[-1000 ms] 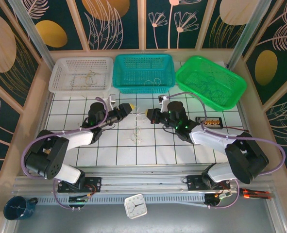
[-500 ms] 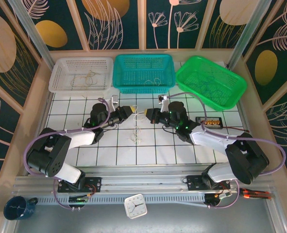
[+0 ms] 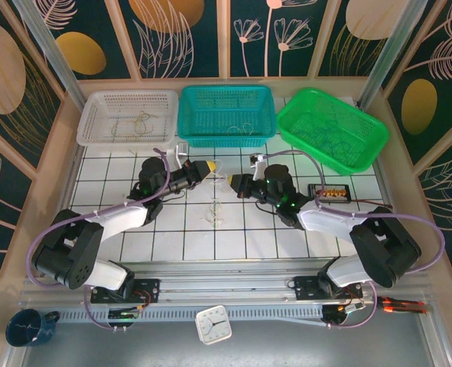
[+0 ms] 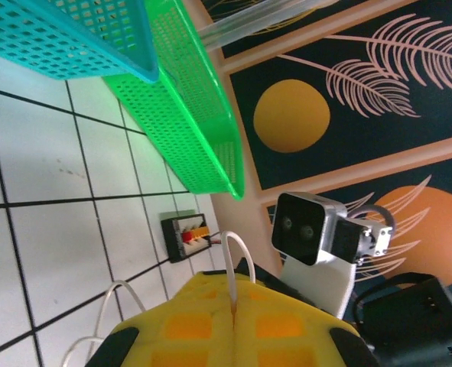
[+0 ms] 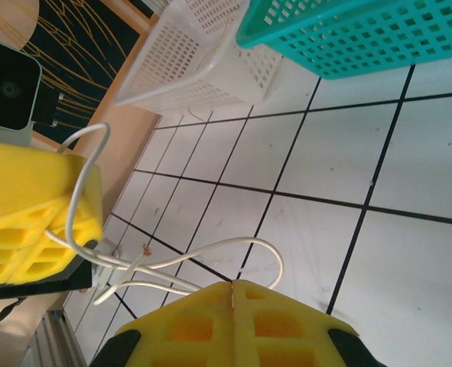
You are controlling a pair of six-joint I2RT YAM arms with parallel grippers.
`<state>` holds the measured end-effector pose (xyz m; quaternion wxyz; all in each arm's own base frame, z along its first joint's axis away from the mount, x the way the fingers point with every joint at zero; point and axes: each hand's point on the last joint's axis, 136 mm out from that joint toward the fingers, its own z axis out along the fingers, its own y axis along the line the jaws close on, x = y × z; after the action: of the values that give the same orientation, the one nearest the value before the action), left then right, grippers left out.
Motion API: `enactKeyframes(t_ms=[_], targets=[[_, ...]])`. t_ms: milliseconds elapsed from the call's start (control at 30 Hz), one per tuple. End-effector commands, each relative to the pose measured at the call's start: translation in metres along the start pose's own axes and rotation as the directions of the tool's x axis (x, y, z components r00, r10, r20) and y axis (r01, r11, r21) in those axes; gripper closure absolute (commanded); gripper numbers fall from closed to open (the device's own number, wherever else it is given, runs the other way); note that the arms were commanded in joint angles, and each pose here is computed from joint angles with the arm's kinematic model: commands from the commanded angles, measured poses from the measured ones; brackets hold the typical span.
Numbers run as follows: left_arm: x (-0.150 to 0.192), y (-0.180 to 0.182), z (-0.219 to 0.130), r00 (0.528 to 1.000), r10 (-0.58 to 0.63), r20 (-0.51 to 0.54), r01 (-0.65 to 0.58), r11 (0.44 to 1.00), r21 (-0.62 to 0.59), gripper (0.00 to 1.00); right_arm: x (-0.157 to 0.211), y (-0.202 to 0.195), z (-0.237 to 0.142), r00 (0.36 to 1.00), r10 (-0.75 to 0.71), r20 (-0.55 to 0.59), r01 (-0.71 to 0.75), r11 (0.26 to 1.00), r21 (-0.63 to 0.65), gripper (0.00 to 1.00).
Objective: Untangle the cables
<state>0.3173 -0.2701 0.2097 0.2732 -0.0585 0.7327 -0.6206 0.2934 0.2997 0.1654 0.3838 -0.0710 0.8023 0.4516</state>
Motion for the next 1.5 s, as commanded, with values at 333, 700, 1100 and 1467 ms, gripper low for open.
enactKeyframes(t_ms=[333,700,1100,1467], targets=[[-0.014,-0.045,-0.005,0.996,0.078,0.031,-0.081,0.991,0.111,1.0,0.003,-0.021,-0.001,1.0,-0.009,-0.009,0.01,0.994,0.106,0.69],[-0.021,-0.033,-0.008,0.993,0.076,0.087,-0.08,0.995,0.053,1.0,-0.012,0.007,-0.03,0.994,0.03,0.103,-0.039,0.995,0.089,0.57],[-0.03,-0.022,-0.017,0.984,0.044,0.17,-0.043,0.999,-0.009,1.0,-0.022,0.061,-0.036,0.986,0.034,0.165,-0.034,0.999,-0.008,0.48],[-0.032,-0.026,-0.018,0.983,0.04,0.177,-0.04,0.999,0.0,1.0,-0.025,0.083,-0.006,0.989,0.006,0.145,0.001,0.999,-0.045,0.48]])
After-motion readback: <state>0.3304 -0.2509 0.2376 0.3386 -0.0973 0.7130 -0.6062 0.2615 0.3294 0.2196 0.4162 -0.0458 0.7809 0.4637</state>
